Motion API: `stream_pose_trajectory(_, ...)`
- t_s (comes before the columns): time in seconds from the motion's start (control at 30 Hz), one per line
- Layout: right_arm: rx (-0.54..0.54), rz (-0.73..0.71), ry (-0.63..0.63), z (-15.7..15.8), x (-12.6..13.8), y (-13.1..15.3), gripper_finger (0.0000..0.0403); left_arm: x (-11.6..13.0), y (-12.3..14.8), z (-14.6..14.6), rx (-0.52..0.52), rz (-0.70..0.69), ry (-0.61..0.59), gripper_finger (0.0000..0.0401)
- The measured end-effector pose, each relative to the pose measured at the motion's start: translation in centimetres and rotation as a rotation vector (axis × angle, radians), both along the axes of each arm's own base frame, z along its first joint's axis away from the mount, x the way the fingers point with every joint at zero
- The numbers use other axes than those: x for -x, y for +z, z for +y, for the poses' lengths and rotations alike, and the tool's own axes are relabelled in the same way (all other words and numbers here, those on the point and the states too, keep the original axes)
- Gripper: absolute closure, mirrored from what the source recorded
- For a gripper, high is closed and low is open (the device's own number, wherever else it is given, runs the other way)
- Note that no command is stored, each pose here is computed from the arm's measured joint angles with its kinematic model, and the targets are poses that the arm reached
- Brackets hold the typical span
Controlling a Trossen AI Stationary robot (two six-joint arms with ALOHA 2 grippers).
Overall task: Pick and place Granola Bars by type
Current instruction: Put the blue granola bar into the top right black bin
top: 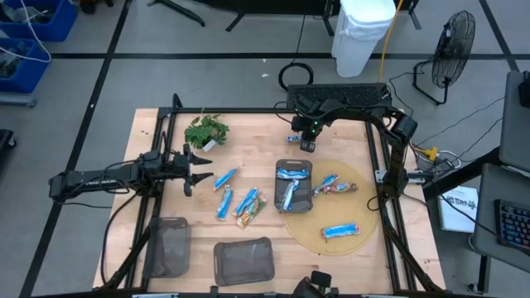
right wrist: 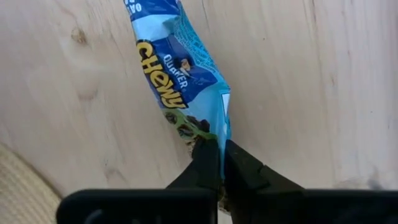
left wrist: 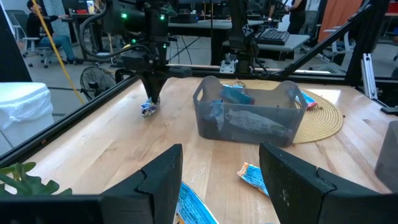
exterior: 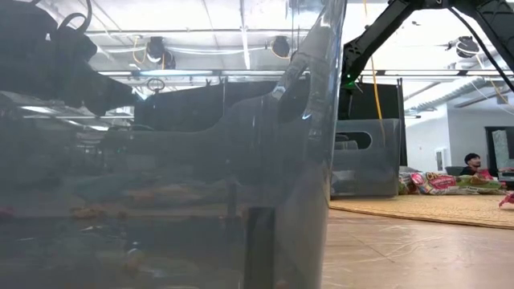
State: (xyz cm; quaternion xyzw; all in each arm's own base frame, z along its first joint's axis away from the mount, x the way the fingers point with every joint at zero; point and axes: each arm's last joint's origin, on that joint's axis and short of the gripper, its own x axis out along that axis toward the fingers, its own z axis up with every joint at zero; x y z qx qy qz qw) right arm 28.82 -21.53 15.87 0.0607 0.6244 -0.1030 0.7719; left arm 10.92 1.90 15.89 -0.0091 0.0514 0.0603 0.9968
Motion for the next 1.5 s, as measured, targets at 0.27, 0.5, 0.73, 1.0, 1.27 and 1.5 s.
stream_pose_trajectory(0.27,0.059,-0.076,0.017,0.7,0.2,3.1,0.0402,0.0,0.0,0.0,0.0,0.0,0.001,0.0185)
stream_pose_trajectory(0.5,0.138,-0.202,0.034,2.6,0.8,7.9,0.0402,0.0,0.0,0.0,0.0,0.0,0.001,0.0185)
stream_pose_trajectory(0.73,0.185,-0.333,0.107,6.9,1.2,12.5,0.0402,0.0,0.0,0.0,0.0,0.0,0.001,0.0185)
stream_pose_trajectory(1.0,0.145,-0.399,0.225,12.9,0.9,14.7,0.0403,0.0,0.0,0.0,0.0,0.002,0.0,0.0185)
stream_pose_trajectory(1.27,0.082,-0.404,0.345,18.0,0.0,14.7,0.0403,0.0,0.0,0.0,0.0,0.001,0.0,0.0185)
stream_pose_trajectory(1.5,0.056,-0.409,0.391,20.2,-0.2,14.7,0.0403,0.0,0.0,0.0,0.0,0.001,0.0,0.0185)
